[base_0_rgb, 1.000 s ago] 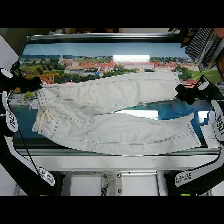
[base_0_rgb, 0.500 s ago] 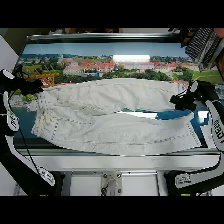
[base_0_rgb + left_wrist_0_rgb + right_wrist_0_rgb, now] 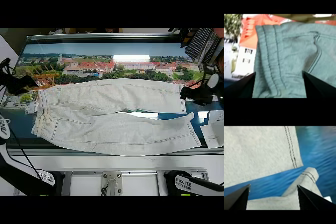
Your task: Fold the clothes and pants, and hang the long-sleeved shirts on hangers.
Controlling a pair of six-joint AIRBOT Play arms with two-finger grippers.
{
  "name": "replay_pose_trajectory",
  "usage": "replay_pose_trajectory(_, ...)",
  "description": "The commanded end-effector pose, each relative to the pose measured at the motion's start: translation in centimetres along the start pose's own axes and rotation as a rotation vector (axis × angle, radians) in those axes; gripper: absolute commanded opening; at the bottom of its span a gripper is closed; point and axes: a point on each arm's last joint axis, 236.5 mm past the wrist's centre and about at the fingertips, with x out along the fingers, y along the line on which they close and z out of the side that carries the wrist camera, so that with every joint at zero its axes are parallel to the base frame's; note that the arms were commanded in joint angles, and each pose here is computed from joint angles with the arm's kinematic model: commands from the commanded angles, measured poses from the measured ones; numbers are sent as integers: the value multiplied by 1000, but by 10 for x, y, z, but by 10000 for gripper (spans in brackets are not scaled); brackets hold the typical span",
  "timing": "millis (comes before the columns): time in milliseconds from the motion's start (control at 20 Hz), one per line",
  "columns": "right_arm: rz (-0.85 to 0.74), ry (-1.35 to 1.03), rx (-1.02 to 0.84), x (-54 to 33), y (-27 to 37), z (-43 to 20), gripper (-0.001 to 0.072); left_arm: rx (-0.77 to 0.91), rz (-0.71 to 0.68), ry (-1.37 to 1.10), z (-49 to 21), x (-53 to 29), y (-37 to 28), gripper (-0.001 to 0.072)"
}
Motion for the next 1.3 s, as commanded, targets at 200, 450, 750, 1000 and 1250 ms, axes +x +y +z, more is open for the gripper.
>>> replay_pose_trajectory(200, 37, -145, -38, -74, -3, -23, 631, -416, 169, 205, -202, -21, 100, 620)
replay_pose_trajectory(450, 35, -112, -39, -65, -4, -38, 631, -643, 84, 131, -258, -1, 101, 620)
replay_pose_trajectory(750, 34, -110, -64, -64, -5, -39, 631, -685, -15, -1, -250, 23, 77, 620)
replay_pose_trajectory(1000, 35, -115, -64, -64, -4, -38, 631, -653, -58, 44, -246, 56, 48, 620)
replay_pose_trajectory(1250, 31, -107, -60, -64, -6, -39, 631, -618, -61, 79, -248, 76, 30, 465)
